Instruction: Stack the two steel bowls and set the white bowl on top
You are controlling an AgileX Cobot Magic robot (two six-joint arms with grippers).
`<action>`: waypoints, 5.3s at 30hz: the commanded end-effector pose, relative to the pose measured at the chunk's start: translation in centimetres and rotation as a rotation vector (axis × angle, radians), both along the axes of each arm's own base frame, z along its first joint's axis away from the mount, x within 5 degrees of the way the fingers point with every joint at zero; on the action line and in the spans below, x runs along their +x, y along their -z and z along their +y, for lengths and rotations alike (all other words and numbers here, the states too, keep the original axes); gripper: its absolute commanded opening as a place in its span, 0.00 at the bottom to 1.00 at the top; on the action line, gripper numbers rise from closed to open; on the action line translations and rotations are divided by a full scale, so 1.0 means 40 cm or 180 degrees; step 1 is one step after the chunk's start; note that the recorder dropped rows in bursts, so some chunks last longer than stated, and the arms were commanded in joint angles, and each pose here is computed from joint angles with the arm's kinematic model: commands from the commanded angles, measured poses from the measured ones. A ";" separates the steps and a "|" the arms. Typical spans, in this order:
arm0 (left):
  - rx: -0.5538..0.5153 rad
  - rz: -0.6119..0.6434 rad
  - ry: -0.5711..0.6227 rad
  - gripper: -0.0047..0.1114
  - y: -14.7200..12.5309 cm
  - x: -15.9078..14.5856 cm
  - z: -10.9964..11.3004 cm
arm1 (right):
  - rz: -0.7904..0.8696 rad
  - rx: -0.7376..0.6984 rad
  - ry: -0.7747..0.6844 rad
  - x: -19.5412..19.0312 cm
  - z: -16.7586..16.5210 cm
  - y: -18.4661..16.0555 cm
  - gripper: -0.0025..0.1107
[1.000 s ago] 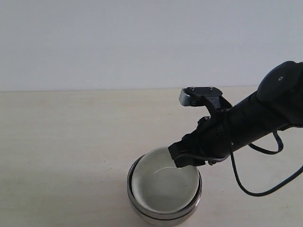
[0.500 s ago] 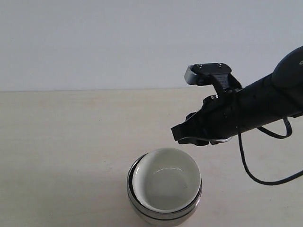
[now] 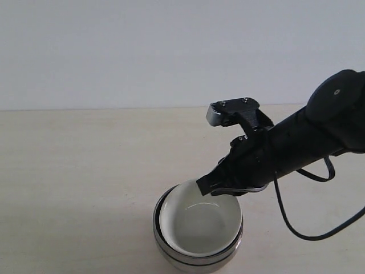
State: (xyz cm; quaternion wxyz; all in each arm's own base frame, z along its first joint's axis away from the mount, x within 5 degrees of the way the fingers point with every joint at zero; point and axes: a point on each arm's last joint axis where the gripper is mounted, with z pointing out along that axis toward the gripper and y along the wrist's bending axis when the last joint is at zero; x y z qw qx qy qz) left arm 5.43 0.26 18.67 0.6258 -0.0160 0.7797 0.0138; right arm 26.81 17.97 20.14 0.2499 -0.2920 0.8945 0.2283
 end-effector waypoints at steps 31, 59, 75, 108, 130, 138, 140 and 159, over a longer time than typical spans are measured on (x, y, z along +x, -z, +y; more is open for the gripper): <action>-0.0061 0.0005 -0.0017 0.07 0.003 0.000 0.000 | -0.0533 -0.0118 0.0112 0.025 0.008 -0.011 0.02; -0.0061 0.0005 -0.0017 0.07 0.003 0.000 0.000 | 0.0294 -0.0710 -0.0202 -0.051 -0.028 -0.004 0.02; -0.0061 0.0005 -0.0017 0.07 0.003 0.000 0.000 | 0.0448 -0.0760 -0.0142 -0.042 -0.023 0.031 0.02; -0.0061 0.0005 -0.0017 0.07 0.003 0.000 0.000 | -0.0525 -0.0094 -0.0438 -0.097 0.206 0.017 0.02; -0.0061 0.0005 -0.0017 0.07 0.003 0.000 0.000 | 0.0204 -0.0316 -0.1369 -0.212 0.159 -0.096 0.02; -0.0061 0.0005 -0.0017 0.07 0.003 0.000 0.000 | 0.0117 -0.1591 -0.1716 -0.353 0.160 -0.005 0.02; -0.0061 0.0005 -0.0017 0.07 0.003 0.000 0.000 | -0.0003 -0.1578 -0.1728 -0.355 0.149 0.028 0.02; -0.0061 0.0005 -0.0017 0.07 0.003 0.000 0.000 | -0.0824 -0.1613 -0.1083 -0.244 0.110 0.036 0.02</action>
